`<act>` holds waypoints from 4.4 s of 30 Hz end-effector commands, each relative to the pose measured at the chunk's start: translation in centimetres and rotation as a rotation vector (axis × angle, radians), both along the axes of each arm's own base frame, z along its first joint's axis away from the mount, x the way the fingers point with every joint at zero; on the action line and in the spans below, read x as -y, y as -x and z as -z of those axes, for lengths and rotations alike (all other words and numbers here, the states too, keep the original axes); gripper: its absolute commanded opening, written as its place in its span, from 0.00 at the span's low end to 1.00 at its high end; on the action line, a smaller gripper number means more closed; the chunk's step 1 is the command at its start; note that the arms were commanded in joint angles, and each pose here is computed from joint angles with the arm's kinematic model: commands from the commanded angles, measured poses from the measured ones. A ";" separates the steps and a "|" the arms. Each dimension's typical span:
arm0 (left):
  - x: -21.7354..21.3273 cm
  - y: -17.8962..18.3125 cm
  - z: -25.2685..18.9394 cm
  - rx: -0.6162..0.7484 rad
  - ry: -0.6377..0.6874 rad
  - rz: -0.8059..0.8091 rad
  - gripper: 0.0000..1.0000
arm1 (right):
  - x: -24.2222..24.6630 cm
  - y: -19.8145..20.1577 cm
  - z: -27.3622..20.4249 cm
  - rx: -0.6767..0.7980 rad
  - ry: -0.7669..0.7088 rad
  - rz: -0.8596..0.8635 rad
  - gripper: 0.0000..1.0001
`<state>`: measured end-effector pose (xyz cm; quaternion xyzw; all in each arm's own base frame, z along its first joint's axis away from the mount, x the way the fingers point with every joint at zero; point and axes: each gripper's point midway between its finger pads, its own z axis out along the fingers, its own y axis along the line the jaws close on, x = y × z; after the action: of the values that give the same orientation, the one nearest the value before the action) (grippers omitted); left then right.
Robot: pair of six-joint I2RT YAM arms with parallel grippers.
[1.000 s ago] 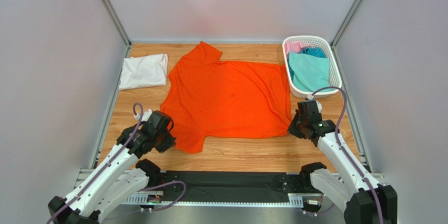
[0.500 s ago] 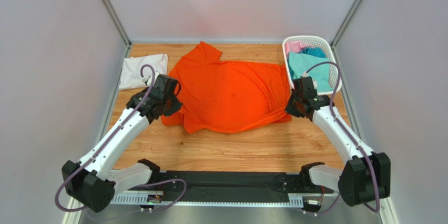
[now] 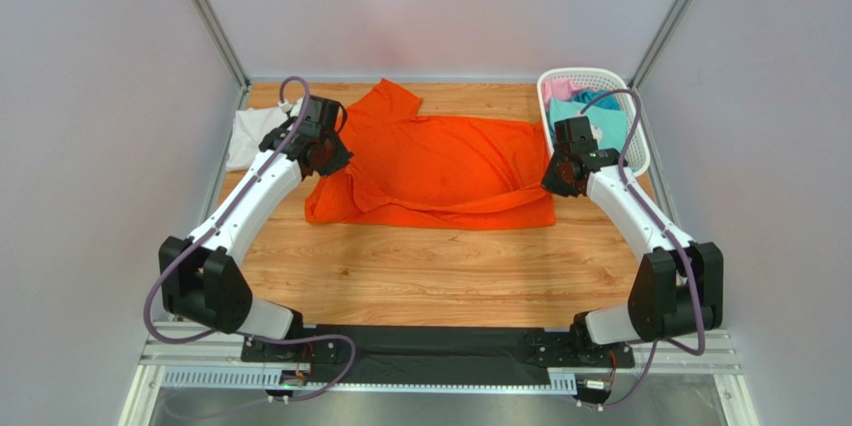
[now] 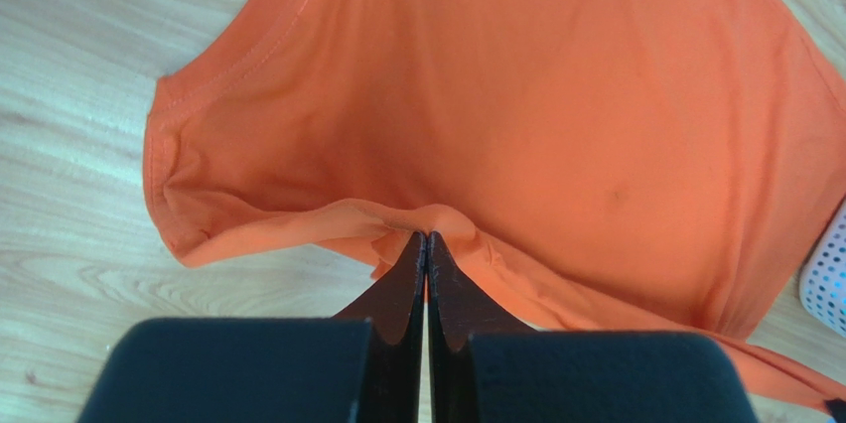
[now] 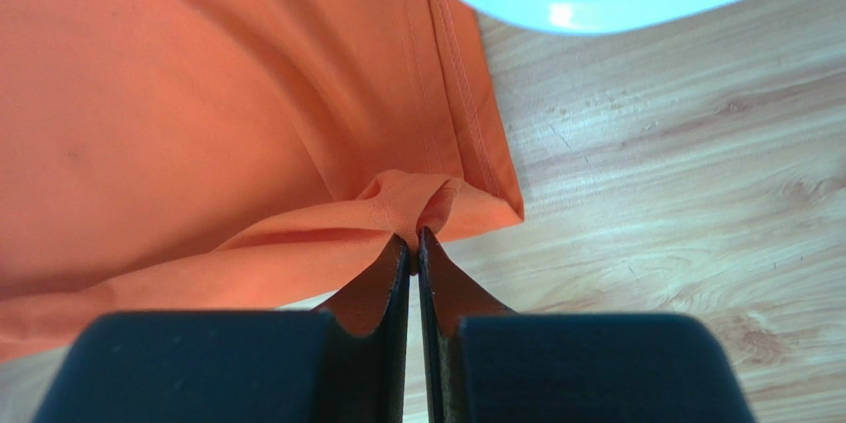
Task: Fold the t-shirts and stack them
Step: Fold the tshirt
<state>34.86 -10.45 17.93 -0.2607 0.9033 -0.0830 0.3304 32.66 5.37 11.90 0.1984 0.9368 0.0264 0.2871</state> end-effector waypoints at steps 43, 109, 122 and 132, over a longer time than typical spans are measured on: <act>1.3 -5.8 4.7 -0.040 -0.091 0.340 1.00 | -5.7 -2.7 0.8 0.040 -0.144 -0.294 1.00; 3.7 13.4 10.8 -0.264 0.218 0.164 0.61 | -5.6 9.5 1.6 0.038 -0.214 -0.261 1.00; 4.7 12.5 14.4 -0.373 0.169 0.167 0.38 | -4.8 9.5 1.7 0.032 -0.170 -0.252 1.00; 5.4 11.9 13.9 -0.352 0.186 0.191 0.00 | -4.6 9.5 1.8 0.028 -0.161 -0.246 1.00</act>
<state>21.53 -14.75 2.45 -0.2219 0.9610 -0.1226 0.1109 22.74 10.14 9.61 0.1086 0.9459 0.1459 0.2688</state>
